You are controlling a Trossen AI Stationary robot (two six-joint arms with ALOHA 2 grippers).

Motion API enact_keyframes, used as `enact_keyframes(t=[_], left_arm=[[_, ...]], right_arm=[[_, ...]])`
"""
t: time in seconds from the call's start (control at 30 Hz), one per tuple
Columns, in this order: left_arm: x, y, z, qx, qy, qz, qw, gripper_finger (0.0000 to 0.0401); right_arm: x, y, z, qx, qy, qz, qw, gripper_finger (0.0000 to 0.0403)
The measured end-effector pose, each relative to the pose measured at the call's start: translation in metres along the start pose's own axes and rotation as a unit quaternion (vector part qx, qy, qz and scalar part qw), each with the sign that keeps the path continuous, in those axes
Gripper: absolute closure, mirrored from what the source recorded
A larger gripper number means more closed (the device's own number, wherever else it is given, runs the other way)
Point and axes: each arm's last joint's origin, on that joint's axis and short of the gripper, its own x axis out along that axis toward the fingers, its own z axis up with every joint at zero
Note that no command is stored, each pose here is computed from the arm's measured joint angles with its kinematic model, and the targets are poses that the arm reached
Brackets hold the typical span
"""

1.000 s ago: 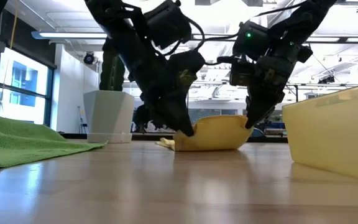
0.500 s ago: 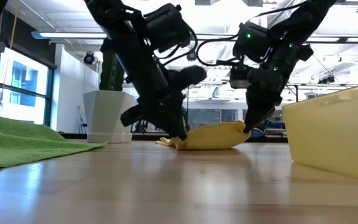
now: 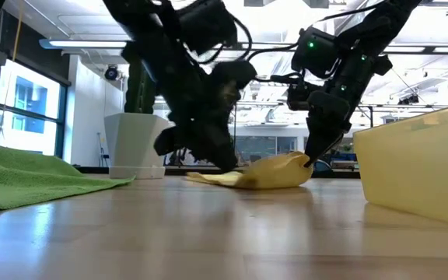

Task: Roll microfiber towels into tight, uniform cylinder then place into a basket
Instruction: Roll the yellow towel

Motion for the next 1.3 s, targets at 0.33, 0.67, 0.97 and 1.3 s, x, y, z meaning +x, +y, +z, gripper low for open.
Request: enact_keyframes(t=[0.33, 0.67, 0.97, 1.3], left_arm=[[-0.003, -0.01, 0.011, 0.162, -0.094, 0.005, 0.982, 0.038], [-0.004, -0.017, 0.014, 0.326, -0.124, 0.015, 0.937, 0.0341], [0.013, -0.018, 0.007, 0.295, -0.136, 0.026, 0.945, 0.0254], [0.034, -0.032, -0.007, 0.331, -0.201, 0.057, 0.92, 0.0229]], right_arm=[[0.0, 0.0, 0.001, -0.002, -0.003, 0.003, 1.0, 0.0391], [0.0, 0.0, 0.001, 0.0, -0.004, 0.004, 1.0, 0.0391], [0.0, 0.0, 0.001, 0.009, -0.004, 0.004, 1.0, 0.0391], [0.0, 0.0, 0.0, 0.013, -0.002, 0.004, 1.0, 0.0391]])
